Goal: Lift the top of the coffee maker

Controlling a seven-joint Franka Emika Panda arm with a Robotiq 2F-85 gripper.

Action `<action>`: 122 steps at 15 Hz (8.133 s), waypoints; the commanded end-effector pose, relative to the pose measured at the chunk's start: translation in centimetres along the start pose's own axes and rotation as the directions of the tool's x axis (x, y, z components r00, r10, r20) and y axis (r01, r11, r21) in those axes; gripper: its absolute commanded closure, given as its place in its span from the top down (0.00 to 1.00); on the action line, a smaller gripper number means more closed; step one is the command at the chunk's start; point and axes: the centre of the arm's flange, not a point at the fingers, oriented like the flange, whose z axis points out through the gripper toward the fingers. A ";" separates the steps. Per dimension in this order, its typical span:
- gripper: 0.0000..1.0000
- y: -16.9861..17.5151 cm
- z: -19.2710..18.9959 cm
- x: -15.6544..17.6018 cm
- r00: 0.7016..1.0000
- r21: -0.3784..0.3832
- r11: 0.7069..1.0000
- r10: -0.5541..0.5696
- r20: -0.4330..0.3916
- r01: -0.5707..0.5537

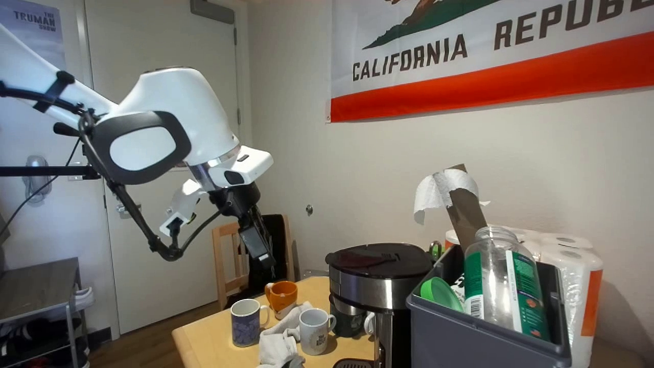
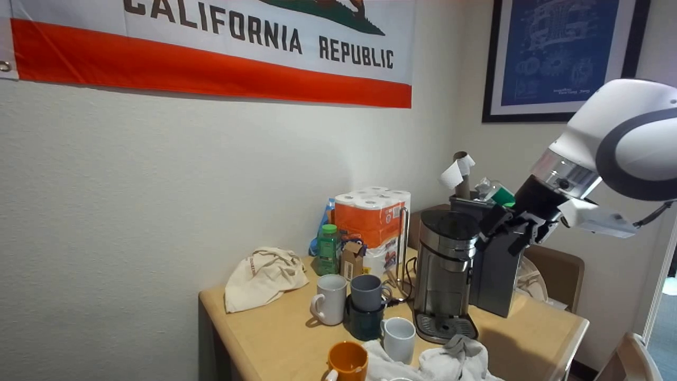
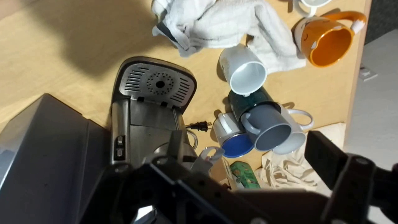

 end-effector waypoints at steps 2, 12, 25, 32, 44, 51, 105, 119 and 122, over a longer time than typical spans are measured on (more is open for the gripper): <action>1.00 0.8 1.1 0.8 0.985 0.040 0.989 0.148 -0.088 -0.145; 1.00 4.2 3.9 0.8 0.832 0.112 0.850 0.527 -0.174 -0.514; 1.00 3.1 3.6 1.6 0.646 0.266 0.682 0.731 -0.221 -0.681; 1.00 2.0 4.4 1.6 0.626 0.291 0.665 0.747 -0.227 -0.688; 1.00 3.0 5.5 3.8 0.437 0.410 0.514 0.858 -0.271 -0.754; 1.00 3.9 6.0 5.0 0.341 0.393 0.414 0.908 -0.245 -0.821; 1.00 -1.3 2.1 6.4 0.227 0.558 0.245 0.968 -0.103 -0.793; 1.00 -1.2 1.5 6.1 0.284 0.504 0.289 0.955 -0.090 -0.814; 1.00 -0.9 1.8 5.9 0.353 0.441 0.366 0.929 -0.113 -0.819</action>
